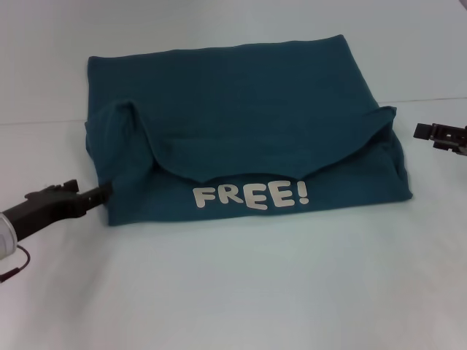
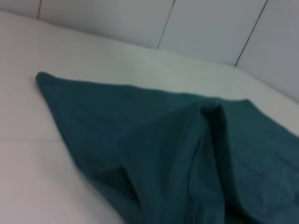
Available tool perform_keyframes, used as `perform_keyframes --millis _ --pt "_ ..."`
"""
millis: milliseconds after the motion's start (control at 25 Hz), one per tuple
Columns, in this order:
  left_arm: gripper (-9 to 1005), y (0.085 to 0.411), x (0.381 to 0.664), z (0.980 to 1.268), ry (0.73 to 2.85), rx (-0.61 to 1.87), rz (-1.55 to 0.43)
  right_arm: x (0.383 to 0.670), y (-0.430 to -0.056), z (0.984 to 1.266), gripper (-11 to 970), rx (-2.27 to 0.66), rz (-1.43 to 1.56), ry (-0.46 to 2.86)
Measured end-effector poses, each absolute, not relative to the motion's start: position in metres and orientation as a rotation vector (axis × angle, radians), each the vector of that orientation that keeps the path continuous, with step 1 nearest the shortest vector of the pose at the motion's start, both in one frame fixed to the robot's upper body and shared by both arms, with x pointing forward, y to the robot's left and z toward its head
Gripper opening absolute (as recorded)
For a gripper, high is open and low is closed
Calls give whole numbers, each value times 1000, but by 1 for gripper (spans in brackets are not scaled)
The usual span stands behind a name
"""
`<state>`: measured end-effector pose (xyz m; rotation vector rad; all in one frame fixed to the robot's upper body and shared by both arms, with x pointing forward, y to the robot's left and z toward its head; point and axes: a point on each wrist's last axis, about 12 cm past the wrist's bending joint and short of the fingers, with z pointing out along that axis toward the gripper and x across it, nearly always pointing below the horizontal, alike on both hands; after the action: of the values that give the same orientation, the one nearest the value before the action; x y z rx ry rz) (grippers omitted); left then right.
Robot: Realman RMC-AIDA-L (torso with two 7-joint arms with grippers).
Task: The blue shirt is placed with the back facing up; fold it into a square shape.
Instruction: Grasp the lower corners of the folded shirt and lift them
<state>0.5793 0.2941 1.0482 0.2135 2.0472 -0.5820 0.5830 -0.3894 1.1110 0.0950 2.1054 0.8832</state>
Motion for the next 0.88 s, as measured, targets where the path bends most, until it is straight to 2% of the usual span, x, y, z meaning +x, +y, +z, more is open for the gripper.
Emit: perform_keyframes --millis 320,880 --pt "801 286 581 1039 2104 254 -529 583 -388 1111 750 110 903 2106" --pt "798 270 582 1036 2129 342 -552 582 -386 1109 750 112 910 2109"
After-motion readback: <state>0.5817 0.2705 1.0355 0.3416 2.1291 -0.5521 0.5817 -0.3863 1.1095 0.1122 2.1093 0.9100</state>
